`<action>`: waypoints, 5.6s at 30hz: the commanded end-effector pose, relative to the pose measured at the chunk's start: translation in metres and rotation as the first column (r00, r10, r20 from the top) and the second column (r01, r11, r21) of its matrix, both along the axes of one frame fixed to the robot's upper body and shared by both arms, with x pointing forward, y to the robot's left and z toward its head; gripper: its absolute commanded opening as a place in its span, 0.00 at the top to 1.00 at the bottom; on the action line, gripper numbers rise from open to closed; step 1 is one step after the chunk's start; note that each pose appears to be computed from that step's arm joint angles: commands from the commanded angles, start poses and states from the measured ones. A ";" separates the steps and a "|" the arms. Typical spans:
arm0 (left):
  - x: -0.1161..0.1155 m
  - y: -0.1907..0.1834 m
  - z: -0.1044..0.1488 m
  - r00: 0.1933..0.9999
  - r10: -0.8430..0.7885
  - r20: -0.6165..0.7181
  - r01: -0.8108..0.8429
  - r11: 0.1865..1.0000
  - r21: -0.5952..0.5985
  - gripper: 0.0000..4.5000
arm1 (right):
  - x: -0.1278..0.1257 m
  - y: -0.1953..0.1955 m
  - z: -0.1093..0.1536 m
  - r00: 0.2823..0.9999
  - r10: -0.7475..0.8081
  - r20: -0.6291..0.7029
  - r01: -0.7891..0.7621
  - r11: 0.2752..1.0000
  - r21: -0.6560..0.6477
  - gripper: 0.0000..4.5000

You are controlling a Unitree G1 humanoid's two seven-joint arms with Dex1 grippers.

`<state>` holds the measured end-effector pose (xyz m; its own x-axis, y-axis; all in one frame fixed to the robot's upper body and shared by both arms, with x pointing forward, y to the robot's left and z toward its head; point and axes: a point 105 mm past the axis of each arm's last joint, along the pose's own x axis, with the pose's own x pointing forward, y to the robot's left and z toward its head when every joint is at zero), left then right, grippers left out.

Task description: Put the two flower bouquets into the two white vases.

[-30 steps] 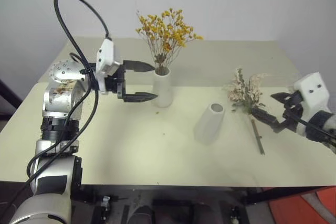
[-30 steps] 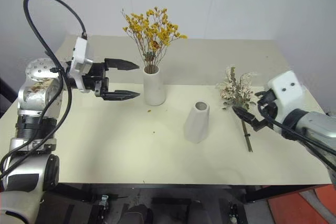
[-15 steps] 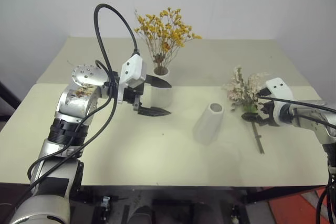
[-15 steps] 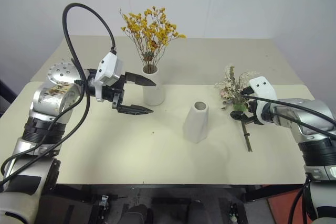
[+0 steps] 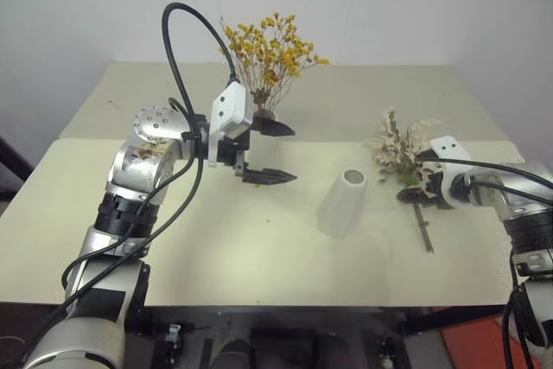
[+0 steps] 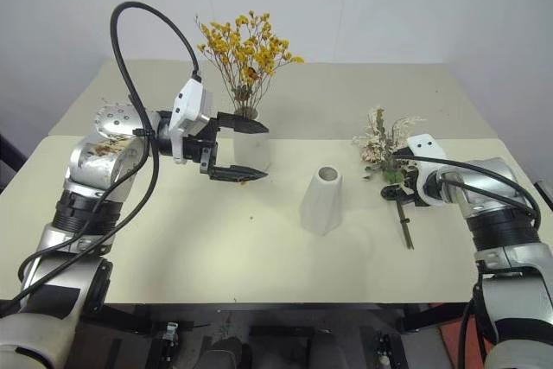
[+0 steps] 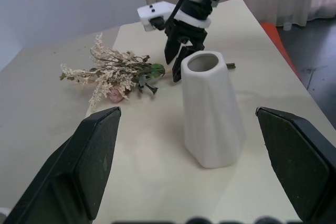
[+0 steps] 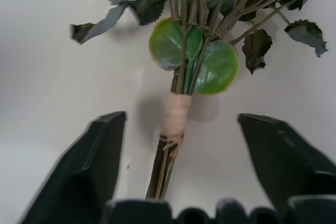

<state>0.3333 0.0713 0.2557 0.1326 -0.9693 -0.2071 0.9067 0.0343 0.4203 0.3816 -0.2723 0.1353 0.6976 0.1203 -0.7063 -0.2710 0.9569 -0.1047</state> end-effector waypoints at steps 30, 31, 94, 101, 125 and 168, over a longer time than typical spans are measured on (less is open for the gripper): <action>-0.004 0.008 0.026 0.997 0.013 0.082 -0.002 0.991 -0.132 0.00 | -0.087 0.045 0.202 0.276 -0.203 0.939 -0.193 0.946 0.261 0.95; -0.004 0.009 0.026 0.997 0.011 0.073 -0.001 0.990 -0.138 0.00 | -0.092 0.048 0.208 0.246 -0.228 0.942 -0.236 0.929 0.286 0.95; -0.008 0.025 0.016 0.994 0.076 0.076 -0.067 0.990 -0.121 0.00 | -0.095 0.151 0.118 0.322 0.002 0.947 -0.638 0.739 0.216 0.95; -0.009 0.026 0.016 0.994 0.081 0.075 -0.071 0.990 -0.125 0.00 | -0.093 0.149 0.113 0.309 0.007 0.951 -0.618 0.761 0.195 0.95; -0.007 0.023 0.019 0.997 0.052 0.060 -0.044 0.989 -0.140 0.00 | -0.118 0.141 0.109 0.276 0.026 0.961 -0.651 0.740 0.168 0.00; -0.056 0.097 0.004 0.972 0.217 -0.094 -0.227 0.968 -0.107 0.00 | -0.182 -0.018 0.128 0.548 0.546 0.633 -0.581 0.793 -0.181 0.00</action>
